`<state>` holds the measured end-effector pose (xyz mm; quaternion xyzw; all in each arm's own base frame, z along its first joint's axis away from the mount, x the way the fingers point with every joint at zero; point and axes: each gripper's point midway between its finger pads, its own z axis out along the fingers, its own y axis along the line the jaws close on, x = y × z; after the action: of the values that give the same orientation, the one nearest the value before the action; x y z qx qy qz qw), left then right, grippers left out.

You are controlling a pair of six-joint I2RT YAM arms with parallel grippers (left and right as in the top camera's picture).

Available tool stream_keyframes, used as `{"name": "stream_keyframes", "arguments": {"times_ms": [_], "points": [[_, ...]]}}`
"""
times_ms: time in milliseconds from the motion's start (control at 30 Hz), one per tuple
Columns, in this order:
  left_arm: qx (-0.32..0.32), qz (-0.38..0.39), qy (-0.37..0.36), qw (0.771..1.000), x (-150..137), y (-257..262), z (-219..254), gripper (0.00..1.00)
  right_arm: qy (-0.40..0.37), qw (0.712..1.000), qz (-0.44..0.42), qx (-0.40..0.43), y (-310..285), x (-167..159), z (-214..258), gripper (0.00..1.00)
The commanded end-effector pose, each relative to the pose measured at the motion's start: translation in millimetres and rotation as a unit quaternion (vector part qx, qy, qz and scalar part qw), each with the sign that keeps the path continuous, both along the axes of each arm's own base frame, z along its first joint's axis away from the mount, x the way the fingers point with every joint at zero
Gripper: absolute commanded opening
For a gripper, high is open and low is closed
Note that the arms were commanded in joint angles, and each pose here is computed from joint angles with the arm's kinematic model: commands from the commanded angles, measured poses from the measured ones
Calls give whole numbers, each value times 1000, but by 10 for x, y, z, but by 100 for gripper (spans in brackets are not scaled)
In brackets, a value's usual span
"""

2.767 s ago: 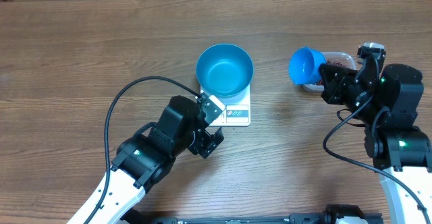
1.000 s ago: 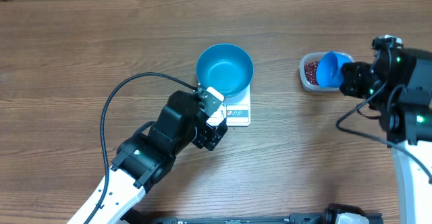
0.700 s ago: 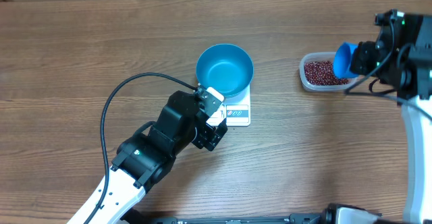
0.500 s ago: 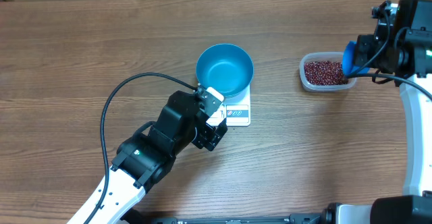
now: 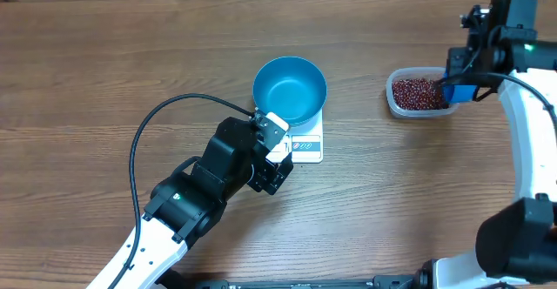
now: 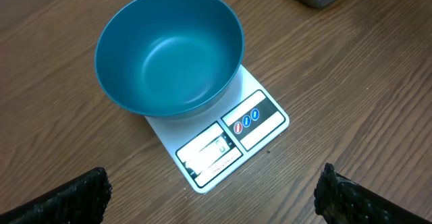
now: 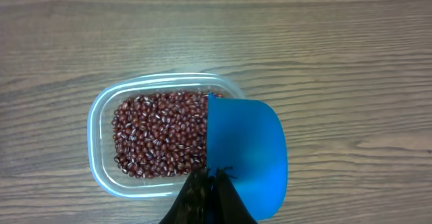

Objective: Scoop item into bowl and weigh 150g on scale
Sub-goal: 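Move the blue scoop with right gripper down into the bean container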

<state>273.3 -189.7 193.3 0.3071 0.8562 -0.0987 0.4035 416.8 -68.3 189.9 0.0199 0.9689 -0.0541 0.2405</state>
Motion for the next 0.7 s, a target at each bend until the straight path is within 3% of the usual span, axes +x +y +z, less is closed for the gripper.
{"name": "stream_keyframes", "arguments": {"times_ms": [0,233,400,667], "points": [[1,4,3,1000,4,8,-28,100,3,1000,16,-11,112,125,-42,4],[1,4,3,1000,4,8,-28,100,35,998,-2,-52,-12,150,-260,4],[1,4,3,1000,4,8,-28,100,10,998,-6,-69,-65,260,-196,4],[1,4,3,1000,4,8,-28,99,8,995,54,-81,279,368,-245,4]]}}
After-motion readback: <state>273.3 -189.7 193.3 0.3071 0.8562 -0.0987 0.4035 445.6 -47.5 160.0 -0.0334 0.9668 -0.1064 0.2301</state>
